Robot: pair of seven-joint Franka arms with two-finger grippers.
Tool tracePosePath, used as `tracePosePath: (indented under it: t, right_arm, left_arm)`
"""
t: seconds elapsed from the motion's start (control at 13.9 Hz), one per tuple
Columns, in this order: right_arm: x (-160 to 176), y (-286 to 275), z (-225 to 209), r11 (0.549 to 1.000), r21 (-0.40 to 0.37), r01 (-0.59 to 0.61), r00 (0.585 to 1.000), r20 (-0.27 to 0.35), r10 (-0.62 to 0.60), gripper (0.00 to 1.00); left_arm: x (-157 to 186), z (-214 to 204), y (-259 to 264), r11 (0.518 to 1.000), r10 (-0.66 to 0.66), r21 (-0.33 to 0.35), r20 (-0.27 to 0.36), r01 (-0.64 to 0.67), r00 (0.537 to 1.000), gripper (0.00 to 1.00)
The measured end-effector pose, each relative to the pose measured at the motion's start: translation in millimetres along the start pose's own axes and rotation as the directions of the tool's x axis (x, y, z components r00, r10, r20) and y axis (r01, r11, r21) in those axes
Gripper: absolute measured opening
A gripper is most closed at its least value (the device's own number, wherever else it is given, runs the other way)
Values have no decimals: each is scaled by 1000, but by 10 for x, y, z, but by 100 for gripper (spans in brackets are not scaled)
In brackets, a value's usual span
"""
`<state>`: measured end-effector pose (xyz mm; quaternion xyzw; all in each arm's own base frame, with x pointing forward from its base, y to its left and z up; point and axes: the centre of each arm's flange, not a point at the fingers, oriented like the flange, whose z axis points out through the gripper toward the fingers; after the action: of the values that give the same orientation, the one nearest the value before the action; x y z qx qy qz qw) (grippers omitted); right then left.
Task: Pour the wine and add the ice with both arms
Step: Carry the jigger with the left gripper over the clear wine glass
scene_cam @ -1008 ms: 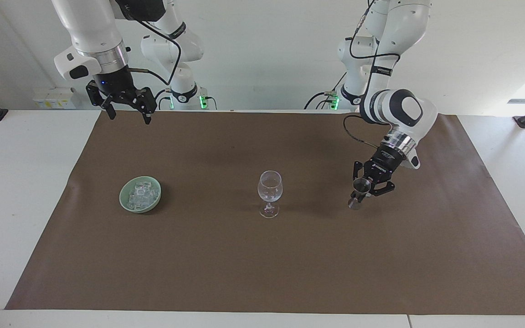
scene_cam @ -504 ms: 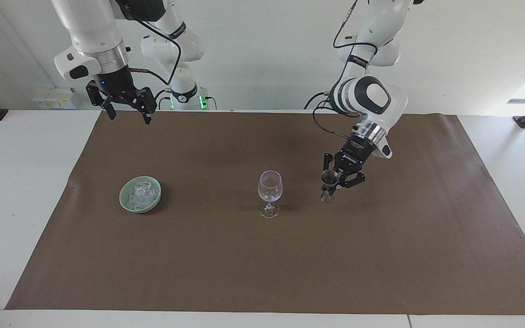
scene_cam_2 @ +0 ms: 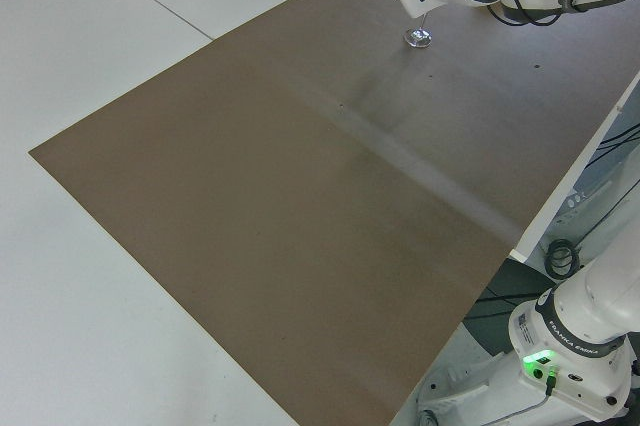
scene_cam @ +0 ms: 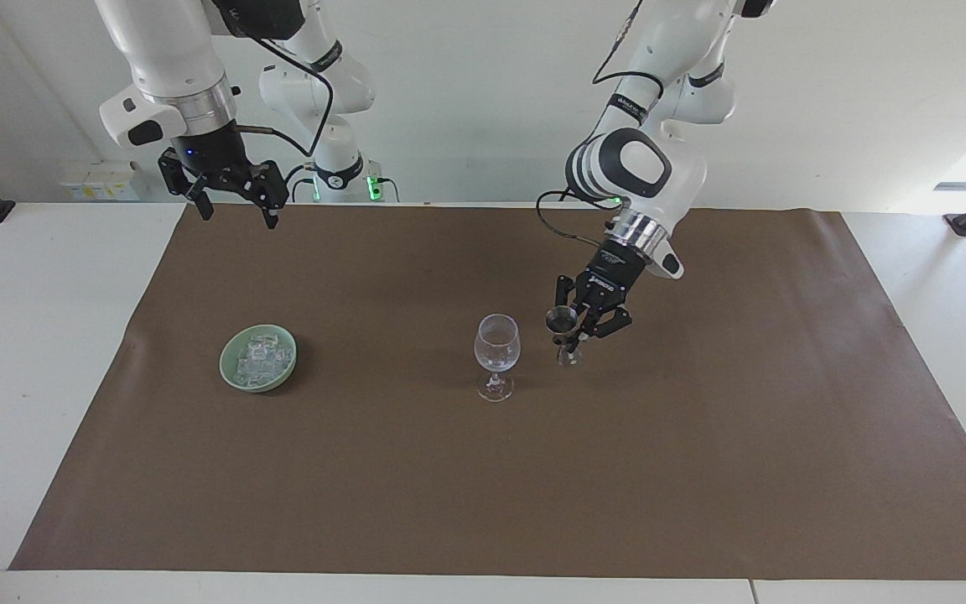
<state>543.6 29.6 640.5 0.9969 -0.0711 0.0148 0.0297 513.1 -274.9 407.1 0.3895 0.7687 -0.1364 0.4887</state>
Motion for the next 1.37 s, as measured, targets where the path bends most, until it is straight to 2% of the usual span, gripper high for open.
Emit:
tracePosePath:
  t: [0.72,1.37]
  right_arm:
    - [0,0,0,1000,0,0,1000,0,0,100]
    - [0,0,0,1000,0,0,1000,0,0,100]
  left_arm:
    - [-270,140,-111,988,138,-56,-57,-141,989,22]
    - [-352,200,-309,952,300,-43,-81,-304,951,22]
